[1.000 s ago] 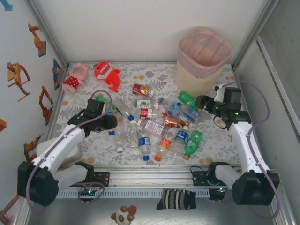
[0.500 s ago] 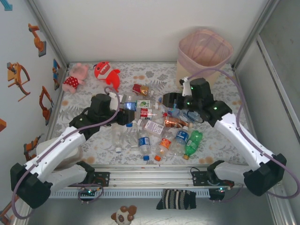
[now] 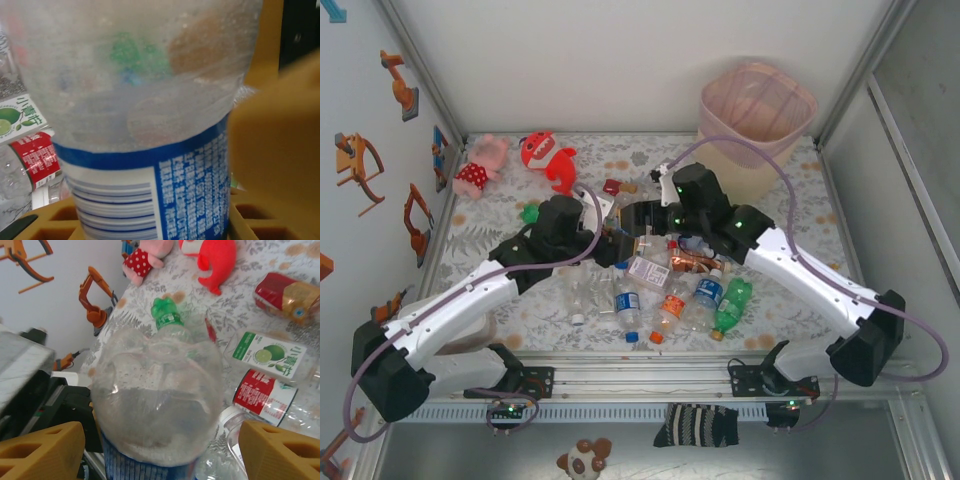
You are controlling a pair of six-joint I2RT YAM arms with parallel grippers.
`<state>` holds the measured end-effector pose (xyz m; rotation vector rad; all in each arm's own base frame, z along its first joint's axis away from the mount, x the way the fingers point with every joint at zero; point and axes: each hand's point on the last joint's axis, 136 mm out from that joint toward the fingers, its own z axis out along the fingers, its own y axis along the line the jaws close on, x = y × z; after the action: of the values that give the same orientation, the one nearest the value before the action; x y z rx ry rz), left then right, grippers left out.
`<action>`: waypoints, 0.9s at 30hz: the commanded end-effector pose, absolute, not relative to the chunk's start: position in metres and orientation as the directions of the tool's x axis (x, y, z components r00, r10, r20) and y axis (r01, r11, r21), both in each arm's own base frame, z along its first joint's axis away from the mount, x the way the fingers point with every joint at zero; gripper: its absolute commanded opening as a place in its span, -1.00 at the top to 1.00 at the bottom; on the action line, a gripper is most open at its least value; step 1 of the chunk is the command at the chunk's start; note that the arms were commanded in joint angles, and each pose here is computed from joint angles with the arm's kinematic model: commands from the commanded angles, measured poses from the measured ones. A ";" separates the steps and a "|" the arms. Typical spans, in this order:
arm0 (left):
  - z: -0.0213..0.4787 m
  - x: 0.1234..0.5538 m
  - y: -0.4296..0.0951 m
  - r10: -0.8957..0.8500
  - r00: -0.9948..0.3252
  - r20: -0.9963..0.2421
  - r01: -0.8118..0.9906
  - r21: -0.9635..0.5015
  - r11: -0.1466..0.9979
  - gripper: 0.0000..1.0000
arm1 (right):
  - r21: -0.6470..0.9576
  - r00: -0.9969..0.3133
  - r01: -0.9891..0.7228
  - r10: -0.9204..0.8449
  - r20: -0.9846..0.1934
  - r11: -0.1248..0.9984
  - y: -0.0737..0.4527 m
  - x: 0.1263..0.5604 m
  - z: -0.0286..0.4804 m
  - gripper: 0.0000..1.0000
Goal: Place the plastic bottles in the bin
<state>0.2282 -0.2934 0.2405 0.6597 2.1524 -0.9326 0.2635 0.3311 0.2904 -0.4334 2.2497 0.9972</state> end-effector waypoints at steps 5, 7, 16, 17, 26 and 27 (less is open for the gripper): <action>0.273 0.221 -0.309 0.156 -0.555 -0.817 0.738 -0.397 0.546 0.11 | 0.589 -0.756 -0.520 -0.013 -0.654 0.618 0.354 0.262 0.293 -0.45; 0.275 0.221 -0.307 0.152 -0.549 -0.822 0.739 -0.391 0.549 0.11 | 0.591 -0.759 -0.508 0.000 -0.651 0.627 0.353 0.264 0.292 -0.41; 0.284 0.214 -0.304 0.126 -0.515 -0.848 0.763 -0.387 0.518 0.11 | 0.595 -0.708 -0.519 0.082 -0.702 0.614 0.345 0.268 0.305 -0.51; 0.287 0.213 -0.305 0.120 -0.509 -0.852 0.769 -0.388 0.508 0.11 | 0.596 -0.699 -0.521 0.095 -0.709 0.611 0.343 0.268 0.307 -0.50; 0.295 0.208 -0.304 0.099 -0.490 -0.866 0.783 -0.387 0.487 0.10 | 0.589 -0.639 -0.548 0.158 -0.753 0.594 0.331 0.265 0.331 -0.35; 0.294 0.209 -0.303 0.101 -0.491 -0.865 0.781 -0.386 0.492 0.11 | 0.590 -0.640 -0.549 0.157 -0.752 0.592 0.331 0.265 0.333 -0.31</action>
<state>0.2159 -0.3017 0.2765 0.6954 1.9876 -1.0082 0.2572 0.3395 0.3147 -0.3693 2.0652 1.1134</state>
